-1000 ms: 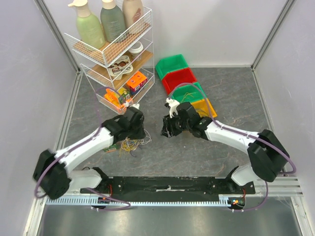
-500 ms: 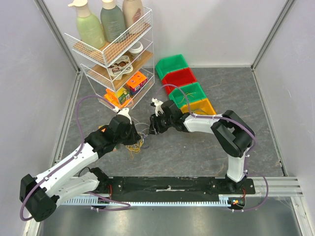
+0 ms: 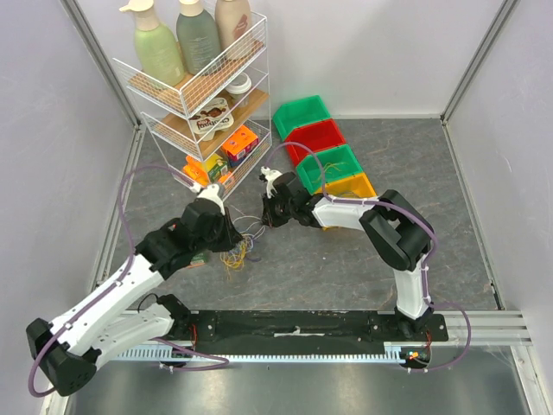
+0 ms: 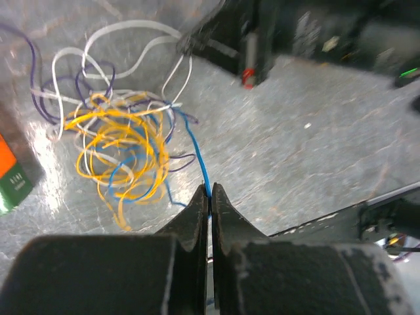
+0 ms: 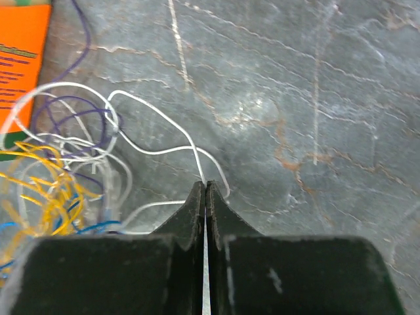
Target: Untangle the cables
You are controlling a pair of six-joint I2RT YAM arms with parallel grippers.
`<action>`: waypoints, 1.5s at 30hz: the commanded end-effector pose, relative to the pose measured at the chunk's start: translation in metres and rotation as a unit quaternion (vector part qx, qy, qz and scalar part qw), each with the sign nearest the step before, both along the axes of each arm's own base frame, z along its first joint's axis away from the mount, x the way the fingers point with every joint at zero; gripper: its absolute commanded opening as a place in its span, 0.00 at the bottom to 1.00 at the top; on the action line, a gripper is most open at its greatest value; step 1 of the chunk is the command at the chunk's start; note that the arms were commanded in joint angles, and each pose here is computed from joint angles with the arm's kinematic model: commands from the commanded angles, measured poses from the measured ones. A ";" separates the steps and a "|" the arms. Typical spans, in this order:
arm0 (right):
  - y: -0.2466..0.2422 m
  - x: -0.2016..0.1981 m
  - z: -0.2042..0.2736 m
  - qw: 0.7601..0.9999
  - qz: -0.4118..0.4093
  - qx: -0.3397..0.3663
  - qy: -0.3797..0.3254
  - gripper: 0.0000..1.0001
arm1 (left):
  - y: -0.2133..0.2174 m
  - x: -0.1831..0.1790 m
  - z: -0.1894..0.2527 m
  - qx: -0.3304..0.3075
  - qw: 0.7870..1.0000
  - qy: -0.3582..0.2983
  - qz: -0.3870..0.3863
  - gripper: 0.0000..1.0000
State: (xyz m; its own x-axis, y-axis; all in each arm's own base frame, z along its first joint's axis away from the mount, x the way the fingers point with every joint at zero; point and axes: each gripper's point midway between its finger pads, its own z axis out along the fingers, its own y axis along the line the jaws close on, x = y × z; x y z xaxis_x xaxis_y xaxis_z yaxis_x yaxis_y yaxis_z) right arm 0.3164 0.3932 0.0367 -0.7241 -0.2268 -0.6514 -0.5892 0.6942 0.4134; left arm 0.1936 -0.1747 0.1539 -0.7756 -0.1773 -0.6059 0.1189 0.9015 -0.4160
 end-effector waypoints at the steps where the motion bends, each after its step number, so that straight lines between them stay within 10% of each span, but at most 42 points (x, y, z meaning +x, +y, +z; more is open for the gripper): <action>1: -0.029 0.008 -0.001 0.997 -0.050 -0.056 -0.036 0.00 | 0.010 0.019 0.116 -0.045 0.989 -0.140 0.023 0.02; 12: -0.069 -0.016 -0.028 0.993 -0.070 -0.095 -0.029 0.00 | 0.030 -0.039 0.385 -0.174 0.861 -0.470 -0.085 0.02; 17: -0.071 -0.011 -0.023 0.991 -0.075 -0.097 -0.043 0.00 | 0.042 -0.064 0.440 -0.203 0.815 -0.535 -0.096 0.02; 26: -0.077 -0.004 -0.012 0.988 -0.080 -0.116 -0.068 0.00 | 0.045 -0.057 0.476 -0.230 0.798 -0.554 -0.064 0.02; 33: -0.069 -0.002 0.049 0.990 -0.070 -0.072 -0.098 0.00 | 0.024 -0.012 0.423 -0.197 0.853 -0.482 -0.036 0.02; 45: -0.112 -0.022 0.187 0.976 -0.027 -0.020 -0.213 0.91 | -0.040 0.024 0.258 -0.125 0.942 -0.288 -0.119 0.02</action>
State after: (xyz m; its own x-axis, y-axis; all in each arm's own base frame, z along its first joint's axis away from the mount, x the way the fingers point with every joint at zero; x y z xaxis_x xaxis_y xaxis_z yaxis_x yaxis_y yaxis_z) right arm 0.2976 0.2975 0.1535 -0.5404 -0.2333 -0.8084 -0.5829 0.7967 0.1597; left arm 0.2205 -0.1921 0.4598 -0.2125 -0.3140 -0.9253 0.5584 0.7381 -0.3787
